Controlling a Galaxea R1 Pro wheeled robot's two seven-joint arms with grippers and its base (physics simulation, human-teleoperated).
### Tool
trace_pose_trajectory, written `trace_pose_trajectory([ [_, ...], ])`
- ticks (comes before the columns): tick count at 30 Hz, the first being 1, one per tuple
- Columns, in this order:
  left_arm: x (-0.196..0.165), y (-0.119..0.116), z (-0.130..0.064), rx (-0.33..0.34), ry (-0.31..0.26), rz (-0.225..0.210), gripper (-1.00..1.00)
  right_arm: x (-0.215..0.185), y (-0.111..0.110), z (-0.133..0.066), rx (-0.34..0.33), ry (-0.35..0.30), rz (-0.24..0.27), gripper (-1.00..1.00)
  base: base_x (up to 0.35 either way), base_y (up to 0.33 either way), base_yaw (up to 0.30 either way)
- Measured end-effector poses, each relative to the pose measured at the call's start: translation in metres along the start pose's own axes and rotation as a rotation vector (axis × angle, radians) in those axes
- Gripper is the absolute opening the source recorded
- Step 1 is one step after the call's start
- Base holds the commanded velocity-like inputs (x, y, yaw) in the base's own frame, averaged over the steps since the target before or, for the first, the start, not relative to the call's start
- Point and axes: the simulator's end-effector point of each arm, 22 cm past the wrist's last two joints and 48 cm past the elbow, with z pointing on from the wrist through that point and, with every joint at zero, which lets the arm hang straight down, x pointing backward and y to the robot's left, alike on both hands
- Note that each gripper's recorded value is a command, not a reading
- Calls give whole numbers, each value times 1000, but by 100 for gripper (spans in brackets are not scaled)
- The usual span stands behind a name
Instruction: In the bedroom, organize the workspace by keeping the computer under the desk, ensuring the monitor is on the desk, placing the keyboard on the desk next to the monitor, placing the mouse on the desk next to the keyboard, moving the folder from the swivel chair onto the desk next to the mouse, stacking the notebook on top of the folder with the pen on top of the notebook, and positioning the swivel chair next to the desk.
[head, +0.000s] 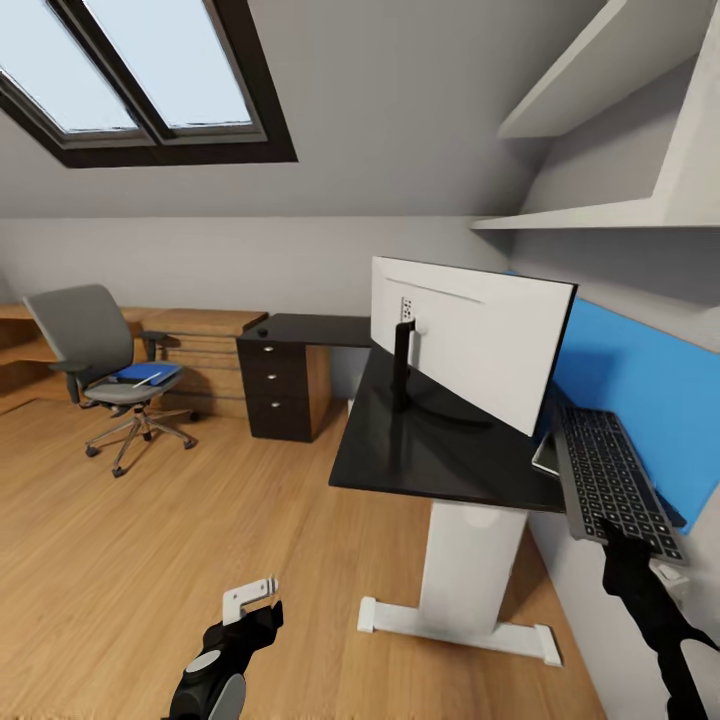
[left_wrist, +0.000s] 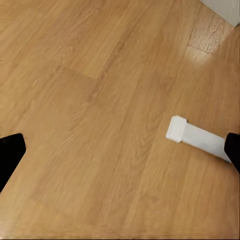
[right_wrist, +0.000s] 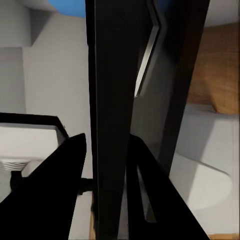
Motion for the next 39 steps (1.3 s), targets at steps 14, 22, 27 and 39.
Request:
trace_pose_trajectory([
  [14, 0, 0, 0, 0, 0, 0, 100, -10, -3, -2, 4, -25, 9, -100, -322, 120, 0],
  [22, 0, 0, 0, 0, 0, 0, 100, -19, -4, -3, 6, -64, 4, -100, -294, 196, 0],
  [27, 0, 0, 0, 0, 0, 0, 100, -16, -4, -3, 5, -61, 5, -100, -261, 170, 0],
  [39, 0, 0, 0, 0, -1, 0, 100, -1, -7, -4, 9, -44, 18, -100, -28, 15, 0],
])
